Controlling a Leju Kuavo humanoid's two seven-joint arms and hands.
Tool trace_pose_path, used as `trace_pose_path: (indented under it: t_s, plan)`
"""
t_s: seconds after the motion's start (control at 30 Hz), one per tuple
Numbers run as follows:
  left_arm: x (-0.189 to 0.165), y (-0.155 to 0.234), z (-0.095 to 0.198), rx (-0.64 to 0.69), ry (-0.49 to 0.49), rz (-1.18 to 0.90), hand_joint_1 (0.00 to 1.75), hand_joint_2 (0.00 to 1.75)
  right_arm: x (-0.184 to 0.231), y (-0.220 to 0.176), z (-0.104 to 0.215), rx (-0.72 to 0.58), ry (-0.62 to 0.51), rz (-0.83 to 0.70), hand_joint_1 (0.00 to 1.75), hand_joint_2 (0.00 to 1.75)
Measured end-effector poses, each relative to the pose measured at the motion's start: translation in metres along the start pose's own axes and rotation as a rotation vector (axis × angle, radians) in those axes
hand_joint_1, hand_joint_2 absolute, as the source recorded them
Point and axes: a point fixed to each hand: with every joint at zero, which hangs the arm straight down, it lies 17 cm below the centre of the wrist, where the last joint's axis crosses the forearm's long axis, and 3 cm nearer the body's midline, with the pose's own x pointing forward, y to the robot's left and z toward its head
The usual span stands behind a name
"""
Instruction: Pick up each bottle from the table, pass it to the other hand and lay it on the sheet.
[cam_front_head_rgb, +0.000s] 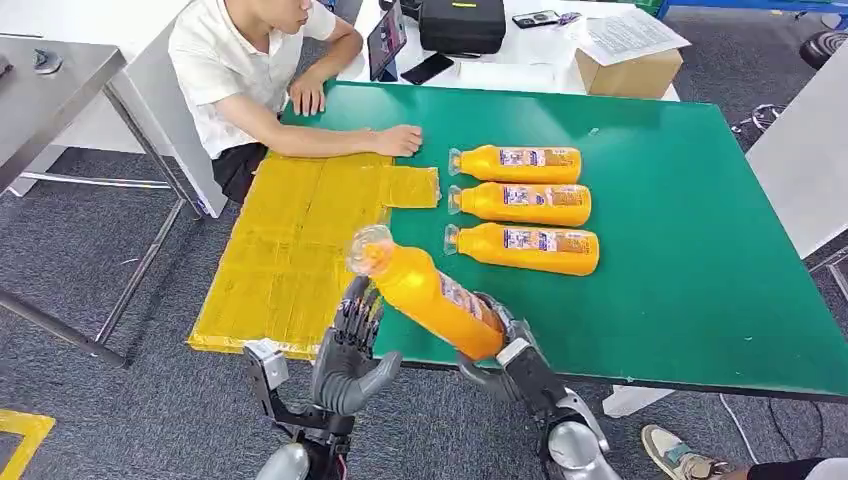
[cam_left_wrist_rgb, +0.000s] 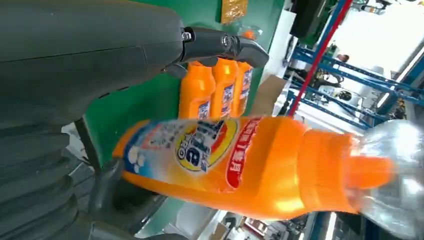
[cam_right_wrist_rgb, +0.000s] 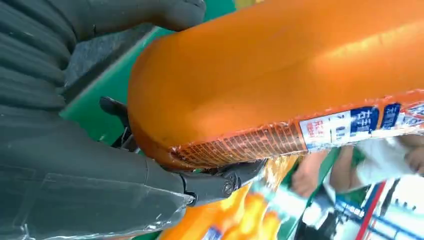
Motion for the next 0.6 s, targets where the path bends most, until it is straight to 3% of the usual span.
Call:
trace_pose_path:
  t_s: [0.3, 0.6]
  plan:
    - [-0.004, -0.012, -0.01, -0.048, 0.056, 0.109, 0.0, 1.75, 0.023, 0.07, -0.005, 0.19, -0.08, 0.022, 1.75, 1.75]
    - [-0.003, -0.01, -0.015, -0.042, 0.055, 0.128, 0.0, 1.75, 0.026, 0.086, -0.01, 0.221, -0.092, -0.002, 1.75, 1.75]
